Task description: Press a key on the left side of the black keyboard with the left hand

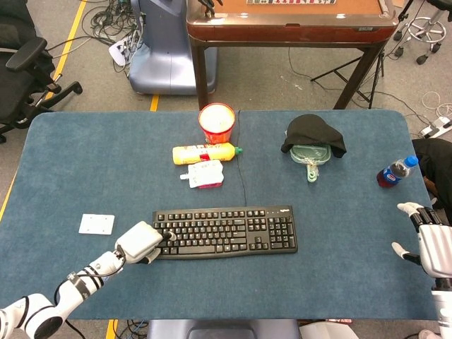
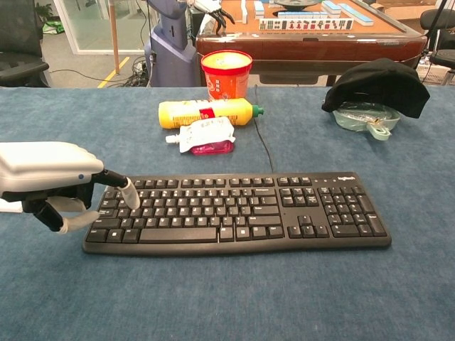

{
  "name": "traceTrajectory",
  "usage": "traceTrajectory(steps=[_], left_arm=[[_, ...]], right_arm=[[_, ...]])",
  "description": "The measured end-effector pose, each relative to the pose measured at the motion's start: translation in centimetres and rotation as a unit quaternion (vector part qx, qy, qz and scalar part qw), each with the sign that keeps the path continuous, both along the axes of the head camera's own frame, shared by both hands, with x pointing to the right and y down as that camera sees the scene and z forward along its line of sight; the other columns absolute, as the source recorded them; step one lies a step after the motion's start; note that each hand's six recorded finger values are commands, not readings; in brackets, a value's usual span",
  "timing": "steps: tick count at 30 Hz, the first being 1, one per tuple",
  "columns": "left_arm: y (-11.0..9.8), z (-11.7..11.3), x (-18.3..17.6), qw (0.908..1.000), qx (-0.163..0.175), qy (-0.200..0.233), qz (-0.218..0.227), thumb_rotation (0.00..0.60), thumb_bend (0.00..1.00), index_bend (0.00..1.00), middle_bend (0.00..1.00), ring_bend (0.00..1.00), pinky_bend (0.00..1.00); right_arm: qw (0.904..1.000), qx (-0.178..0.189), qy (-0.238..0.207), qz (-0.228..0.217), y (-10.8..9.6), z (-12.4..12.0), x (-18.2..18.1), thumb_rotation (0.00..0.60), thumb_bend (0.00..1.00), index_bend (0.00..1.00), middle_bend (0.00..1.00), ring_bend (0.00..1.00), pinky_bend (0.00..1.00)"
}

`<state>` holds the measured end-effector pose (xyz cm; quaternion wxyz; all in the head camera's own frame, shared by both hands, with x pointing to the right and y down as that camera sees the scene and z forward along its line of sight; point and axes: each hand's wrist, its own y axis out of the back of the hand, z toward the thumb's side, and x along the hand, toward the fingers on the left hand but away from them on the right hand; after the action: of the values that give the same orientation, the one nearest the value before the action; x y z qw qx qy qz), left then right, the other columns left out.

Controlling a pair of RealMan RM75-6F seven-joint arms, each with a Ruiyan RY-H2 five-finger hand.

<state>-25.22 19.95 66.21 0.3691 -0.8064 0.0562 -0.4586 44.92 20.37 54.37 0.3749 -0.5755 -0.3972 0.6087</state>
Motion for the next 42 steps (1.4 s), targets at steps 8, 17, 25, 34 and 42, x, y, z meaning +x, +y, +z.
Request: traceTrajectory(steps=[8, 17, 25, 34, 42], left_arm=[[0.1, 0.2, -0.6, 0.9999, -0.003, -0.016, -0.005, 0.6, 0.52, 0.28, 1.0, 0.99, 1.0], [0.4, -0.1, -2.2, 0.9994, 0.0, -0.033, -0.005, 0.6, 0.52, 0.29, 1.0, 0.99, 1.0], [1.0, -0.3, -2.6, 0.9992, 0.001, -0.041, 0.0, 0.6, 0.52, 0.28, 1.0, 0.99, 1.0], [1.4, 0.2, -2.8, 0.9987, -0.001, -0.051, 0.005, 0.6, 0.52, 0.28, 1.0, 0.99, 1.0], [1.8, 0.6, -3.2, 0.9982, -0.003, -0.06, 0.003, 0.6, 0.52, 0.28, 1.0, 0.99, 1.0]], right_arm=[[1.0, -0.001, 0.0, 0.0, 0.0, 0.0, 0.0, 0.6, 0.11, 0.27, 0.25, 0.22, 0.5], [1.0, -0.005, 0.001, -0.001, 0.0, 0.3, -0.1, 0.6, 0.11, 0.27, 0.25, 0.22, 0.5], [1.0, -0.005, 0.002, -0.001, 0.0, 0.4, -0.1, 0.6, 0.11, 0.27, 0.25, 0.22, 0.5], [1.0, -0.009, 0.001, 0.0, 0.0, 0.5, -0.1, 0.6, 0.11, 0.27, 0.25, 0.22, 0.5], [1.0, -0.01, 0.001, 0.001, 0.0, 0.6, -0.1, 0.6, 0.11, 0.27, 0.25, 0.22, 0.5]])
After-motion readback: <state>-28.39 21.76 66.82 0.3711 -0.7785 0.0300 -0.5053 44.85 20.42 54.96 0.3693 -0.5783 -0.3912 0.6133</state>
